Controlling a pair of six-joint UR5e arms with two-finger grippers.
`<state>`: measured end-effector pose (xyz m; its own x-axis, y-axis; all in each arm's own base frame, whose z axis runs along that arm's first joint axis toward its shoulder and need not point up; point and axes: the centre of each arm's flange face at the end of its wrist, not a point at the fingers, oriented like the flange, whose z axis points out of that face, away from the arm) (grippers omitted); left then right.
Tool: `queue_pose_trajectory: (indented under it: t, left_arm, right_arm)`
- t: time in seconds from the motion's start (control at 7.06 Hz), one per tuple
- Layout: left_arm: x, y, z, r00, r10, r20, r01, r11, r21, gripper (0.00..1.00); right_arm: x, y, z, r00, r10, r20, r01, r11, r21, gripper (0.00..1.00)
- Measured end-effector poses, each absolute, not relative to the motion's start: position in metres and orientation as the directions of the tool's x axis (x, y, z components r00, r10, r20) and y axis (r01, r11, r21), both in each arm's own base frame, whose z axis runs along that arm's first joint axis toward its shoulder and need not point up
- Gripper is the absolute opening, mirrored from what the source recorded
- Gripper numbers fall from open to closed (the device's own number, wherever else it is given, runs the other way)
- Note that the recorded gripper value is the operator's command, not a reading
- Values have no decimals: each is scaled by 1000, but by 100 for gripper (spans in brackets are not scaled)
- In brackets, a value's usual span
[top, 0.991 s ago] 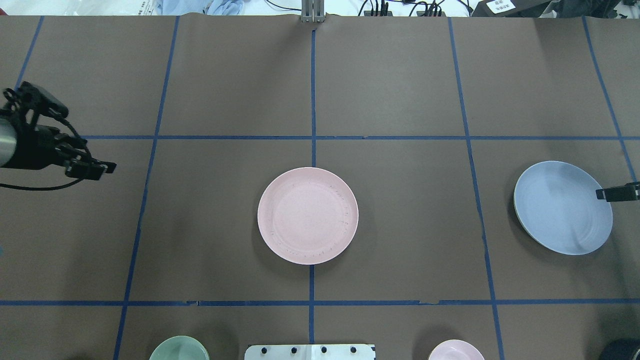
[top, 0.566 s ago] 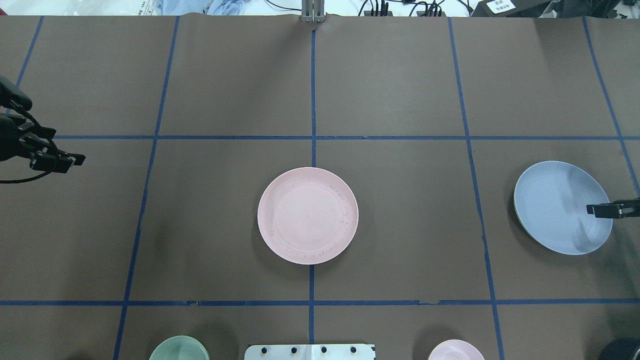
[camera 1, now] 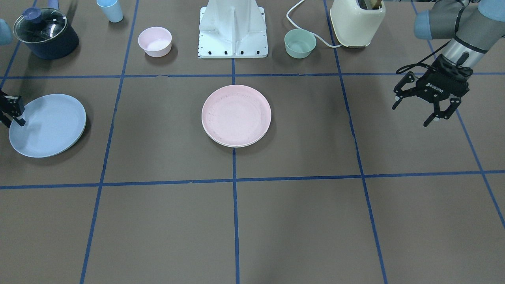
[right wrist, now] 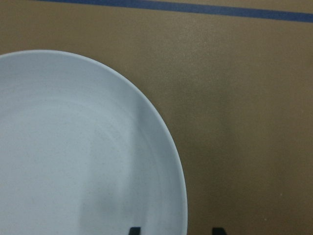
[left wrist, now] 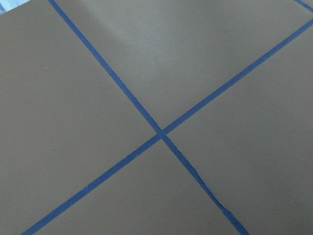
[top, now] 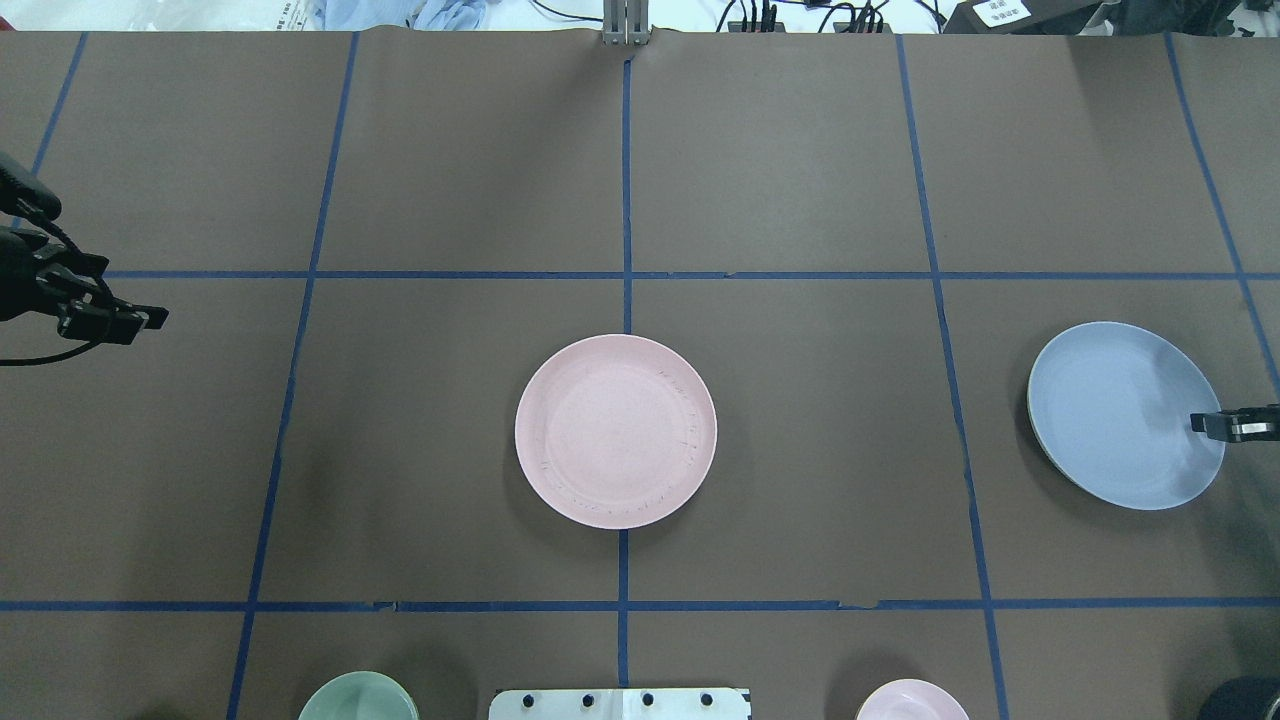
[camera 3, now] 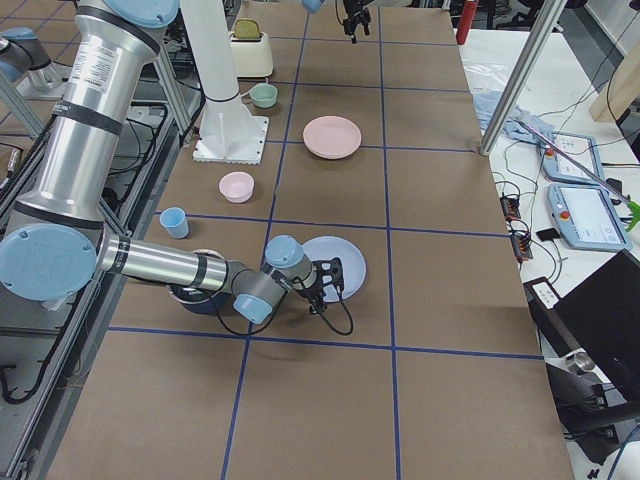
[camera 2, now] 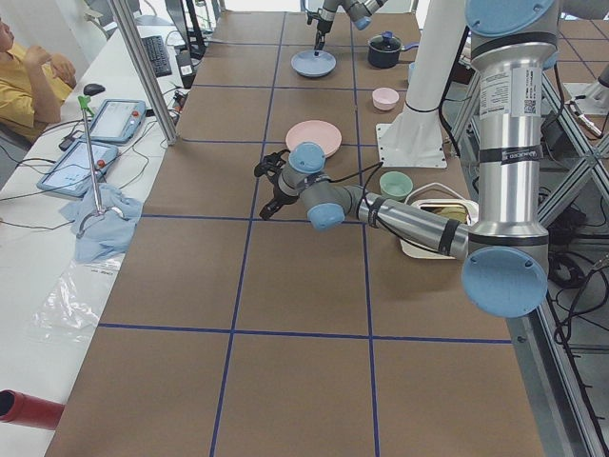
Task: Stack three plates with pink and blue
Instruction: 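Slide the light blue plate with the right gripper onto the pink plate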
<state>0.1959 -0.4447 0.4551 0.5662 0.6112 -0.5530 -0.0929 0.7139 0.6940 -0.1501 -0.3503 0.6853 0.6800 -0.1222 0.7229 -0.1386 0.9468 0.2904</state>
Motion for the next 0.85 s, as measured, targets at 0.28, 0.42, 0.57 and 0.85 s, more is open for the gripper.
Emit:
queue_pose_trajectory:
  t: [0.28,0.42,0.57,0.85]
  left_arm:
    - [196,-445,456,565,612,-554,-93,714,694,100]
    - [195,-445,460,569,607,-555,-96,720,688,100]
    - [196,-446,470,574,599,-558,-104,730,676,100]
    - [175,-450,503,612,548,-570,-106,771,628,100]
  right_arm:
    - [-154,-356,663,652,-144,745,-143,941,307,0]
    - [-154,-361,645,625,-159,764,-146,938,314,0]
    - [-156,-371,623,594,-173,786,-153,934,322,0]
    - [-179,-412,559,526,-202,826,-192,918,346,0]
